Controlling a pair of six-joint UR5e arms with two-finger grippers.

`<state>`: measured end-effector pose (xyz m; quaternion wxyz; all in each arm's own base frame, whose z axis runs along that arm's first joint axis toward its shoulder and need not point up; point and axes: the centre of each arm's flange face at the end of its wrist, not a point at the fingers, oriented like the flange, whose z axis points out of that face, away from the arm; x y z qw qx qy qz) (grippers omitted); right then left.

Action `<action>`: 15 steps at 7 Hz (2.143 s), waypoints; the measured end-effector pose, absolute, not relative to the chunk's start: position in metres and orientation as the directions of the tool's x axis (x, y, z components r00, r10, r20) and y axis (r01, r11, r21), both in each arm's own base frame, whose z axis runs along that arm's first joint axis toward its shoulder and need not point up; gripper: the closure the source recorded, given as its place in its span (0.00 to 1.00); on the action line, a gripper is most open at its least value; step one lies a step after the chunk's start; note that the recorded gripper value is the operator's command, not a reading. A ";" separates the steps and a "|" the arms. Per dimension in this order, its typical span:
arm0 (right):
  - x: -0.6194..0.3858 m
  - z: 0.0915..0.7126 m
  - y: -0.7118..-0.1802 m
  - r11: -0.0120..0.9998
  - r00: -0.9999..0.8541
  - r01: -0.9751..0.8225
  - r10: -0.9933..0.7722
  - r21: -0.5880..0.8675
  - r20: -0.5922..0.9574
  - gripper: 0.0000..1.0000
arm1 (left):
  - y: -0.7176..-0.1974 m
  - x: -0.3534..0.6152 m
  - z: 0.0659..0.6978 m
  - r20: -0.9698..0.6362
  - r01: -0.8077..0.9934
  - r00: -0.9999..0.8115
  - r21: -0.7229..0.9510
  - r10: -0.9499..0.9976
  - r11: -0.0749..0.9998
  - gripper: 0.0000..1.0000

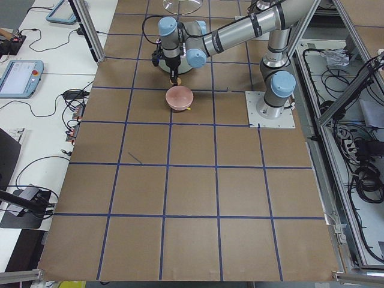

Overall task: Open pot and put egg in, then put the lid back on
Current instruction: 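Lift the egg with the left gripper and carry it over the pot, then lower the egg into the pot and open the left gripper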

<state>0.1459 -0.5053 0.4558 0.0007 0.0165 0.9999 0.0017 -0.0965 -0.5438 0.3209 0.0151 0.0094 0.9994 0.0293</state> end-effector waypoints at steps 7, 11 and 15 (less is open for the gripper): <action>0.144 0.451 -0.505 0.999 -0.999 0.037 0.037 0.007 -0.001 0.62 | -0.524 -0.362 0.293 0.046 -0.097 -0.995 -0.152 -0.091 0.984 0.67; 0.147 0.452 -0.503 0.999 -0.999 0.034 0.034 0.006 0.000 0.62 | -0.519 -0.378 0.257 0.012 0.014 -1.000 -0.098 0.015 0.995 0.67; 0.158 0.454 -0.505 1.000 -0.999 0.030 0.030 -0.003 -0.023 0.62 | -0.517 -0.377 0.245 -0.006 0.022 -1.000 -0.071 0.022 0.997 0.63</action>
